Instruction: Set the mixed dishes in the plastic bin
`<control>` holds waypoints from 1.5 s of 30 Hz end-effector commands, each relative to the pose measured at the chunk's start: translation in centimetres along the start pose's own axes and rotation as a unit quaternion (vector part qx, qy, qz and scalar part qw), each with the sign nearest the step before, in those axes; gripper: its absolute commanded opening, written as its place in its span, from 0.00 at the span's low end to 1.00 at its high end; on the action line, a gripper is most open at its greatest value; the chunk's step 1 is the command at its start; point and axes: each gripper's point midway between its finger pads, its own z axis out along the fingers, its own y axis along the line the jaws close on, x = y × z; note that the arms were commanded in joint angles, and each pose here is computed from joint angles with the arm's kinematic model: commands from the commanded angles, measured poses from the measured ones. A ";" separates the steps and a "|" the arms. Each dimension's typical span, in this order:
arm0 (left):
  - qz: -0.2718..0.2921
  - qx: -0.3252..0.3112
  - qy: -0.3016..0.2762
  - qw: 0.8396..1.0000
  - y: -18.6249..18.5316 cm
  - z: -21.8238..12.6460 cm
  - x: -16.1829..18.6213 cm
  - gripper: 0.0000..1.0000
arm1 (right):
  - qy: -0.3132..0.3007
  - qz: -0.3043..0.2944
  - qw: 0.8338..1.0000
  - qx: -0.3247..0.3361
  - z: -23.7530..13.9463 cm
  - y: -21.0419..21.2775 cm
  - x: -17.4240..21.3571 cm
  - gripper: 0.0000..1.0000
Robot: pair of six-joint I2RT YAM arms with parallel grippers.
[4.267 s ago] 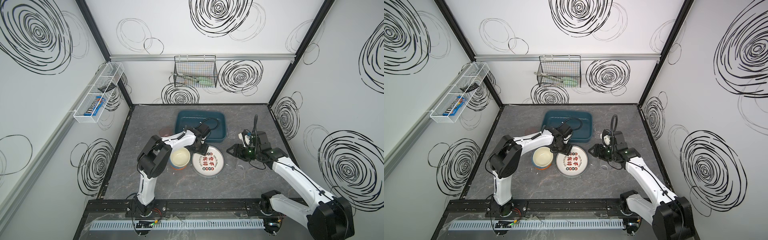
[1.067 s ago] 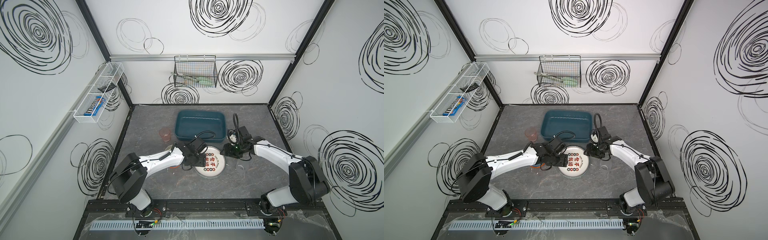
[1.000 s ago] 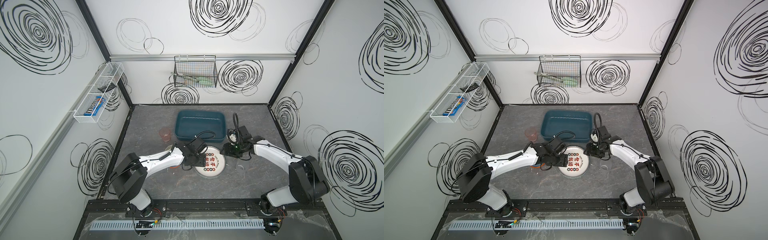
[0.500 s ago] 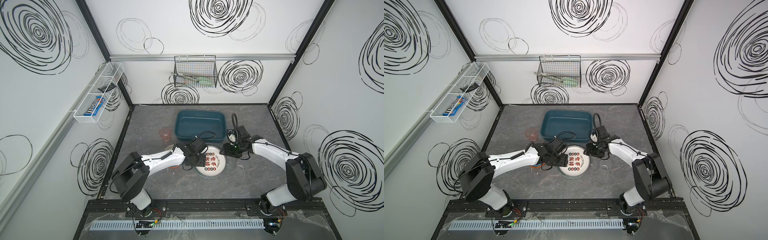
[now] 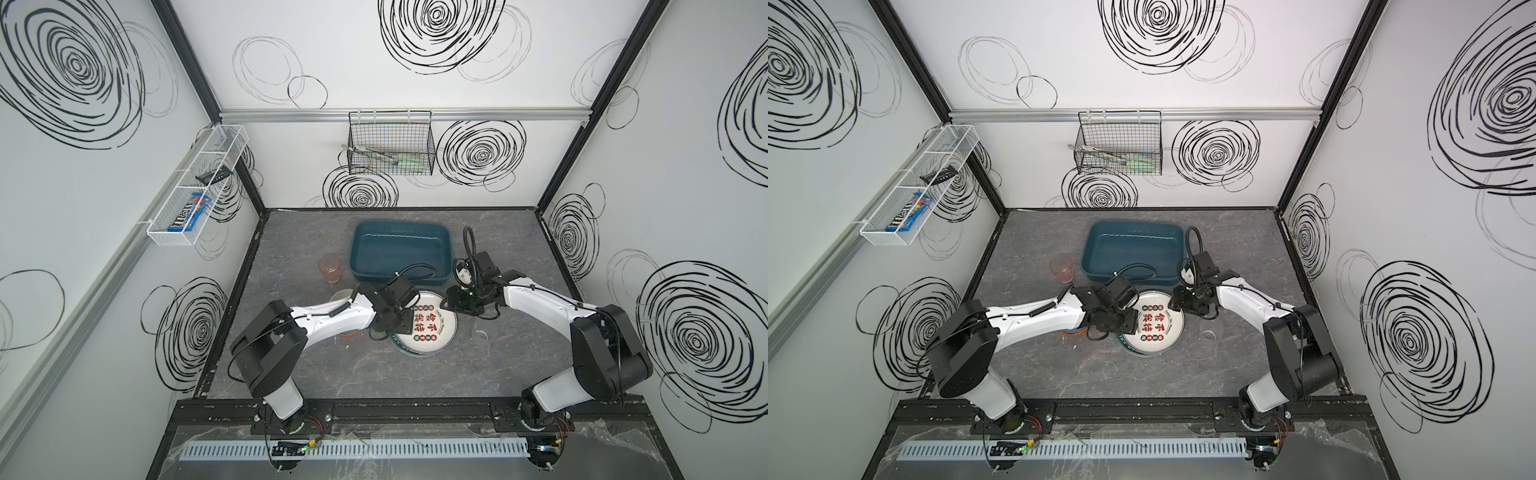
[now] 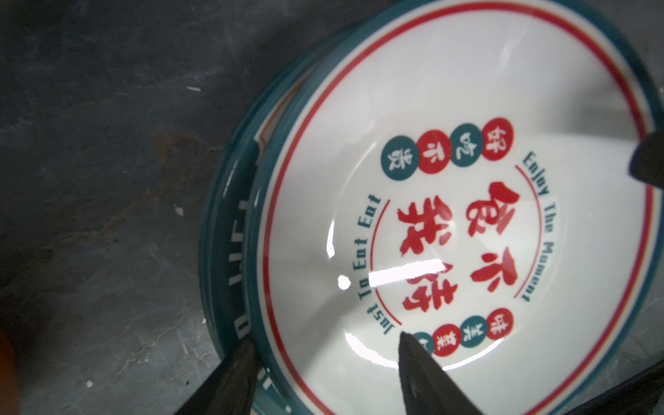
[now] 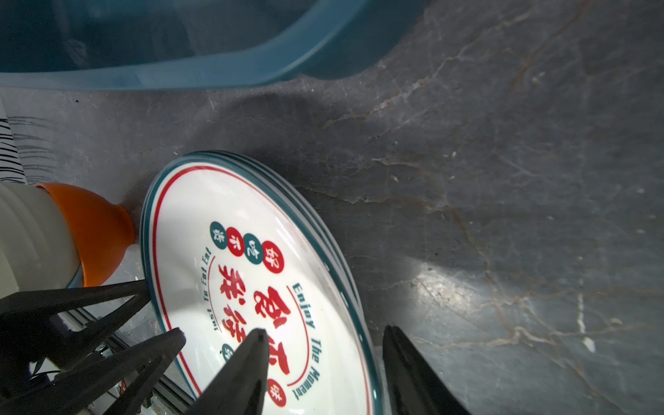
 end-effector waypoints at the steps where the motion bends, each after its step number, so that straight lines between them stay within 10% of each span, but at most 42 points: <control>1: 0.007 0.010 -0.001 1.000 -1.0 0.1 -0.4 0.64 | -0.008 -0.008 1.000 -0.002 -0.1 0.4 -0.8 0.55; 45: 0.022 0.020 0.010 1.000 -2.1 1.0 -0.6 0.49 | -0.005 0.019 1.000 -0.013 0.6 -1.8 -1.3 0.42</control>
